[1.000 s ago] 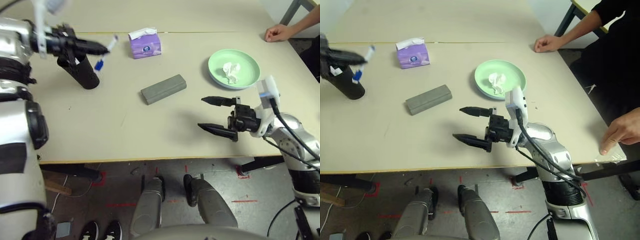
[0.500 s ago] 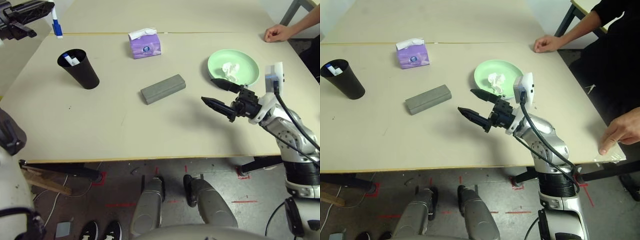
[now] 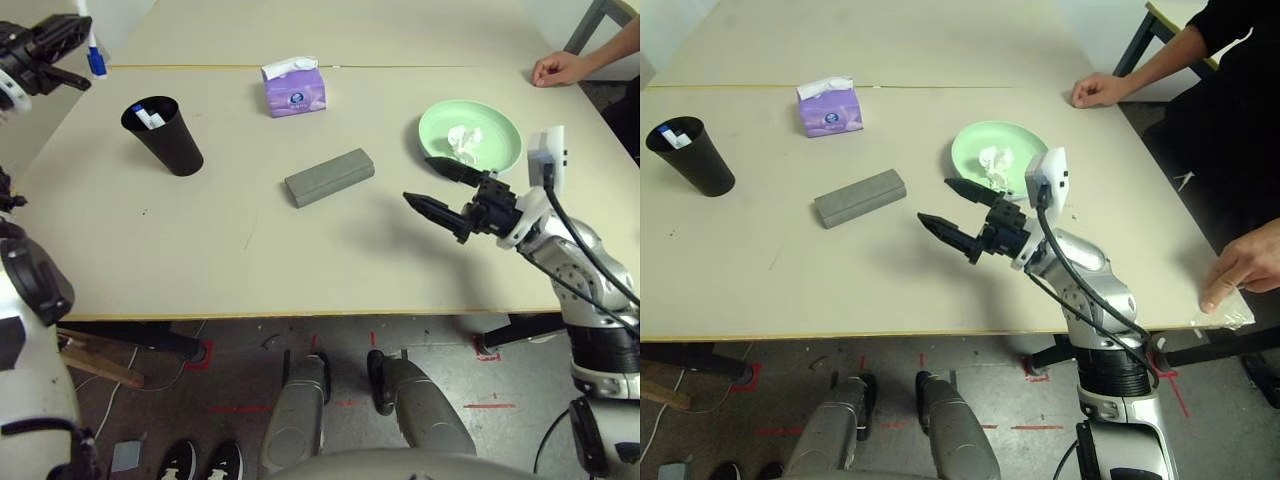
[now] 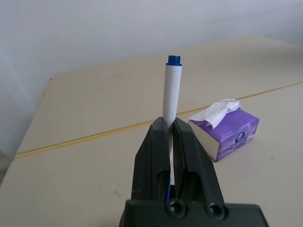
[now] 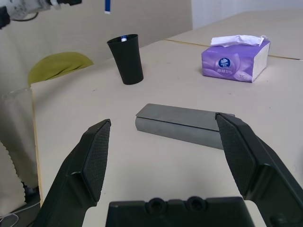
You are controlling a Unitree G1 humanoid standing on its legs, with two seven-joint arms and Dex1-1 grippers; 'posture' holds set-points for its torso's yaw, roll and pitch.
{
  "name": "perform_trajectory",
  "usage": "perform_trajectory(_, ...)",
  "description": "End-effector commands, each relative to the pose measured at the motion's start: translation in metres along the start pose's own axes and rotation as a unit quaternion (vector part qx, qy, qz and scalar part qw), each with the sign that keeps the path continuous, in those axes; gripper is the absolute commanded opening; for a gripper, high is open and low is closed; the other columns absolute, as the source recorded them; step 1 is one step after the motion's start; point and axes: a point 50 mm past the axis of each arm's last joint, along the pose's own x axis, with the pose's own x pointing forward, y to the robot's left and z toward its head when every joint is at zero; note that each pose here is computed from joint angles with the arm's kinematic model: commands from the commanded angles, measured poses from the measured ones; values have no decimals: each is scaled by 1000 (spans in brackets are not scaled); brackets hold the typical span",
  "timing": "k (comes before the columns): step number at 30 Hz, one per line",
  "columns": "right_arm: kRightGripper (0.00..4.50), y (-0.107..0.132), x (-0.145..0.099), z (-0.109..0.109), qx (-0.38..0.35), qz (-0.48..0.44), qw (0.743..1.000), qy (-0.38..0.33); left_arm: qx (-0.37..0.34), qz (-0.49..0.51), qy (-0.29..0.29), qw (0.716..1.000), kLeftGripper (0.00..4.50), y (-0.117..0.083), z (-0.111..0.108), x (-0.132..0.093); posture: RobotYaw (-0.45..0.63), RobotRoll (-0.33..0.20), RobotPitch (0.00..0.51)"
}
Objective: Organize and tidy the items on the table.
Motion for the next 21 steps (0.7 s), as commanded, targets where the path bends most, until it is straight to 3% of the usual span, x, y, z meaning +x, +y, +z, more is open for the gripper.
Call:
perform_trajectory(1, 4500, 1, -5, 1, 2, 0, 1000, 2, -14, 25, 0, 1000, 5, 1, -12, -2, -35, 0, 229)
perform_trajectory(18, 4500, 8, -4, 1, 15, 10, 1000, 5, -27, 48, 28, 998, 5, -2, -40, -4, -42, 0, 242)
perform_trajectory(21, 4500, 8, -3, 1, 16, 12, 1000, 4, -29, 46, 29, 998, 1005, -3, -42, -5, -41, 0, 240)
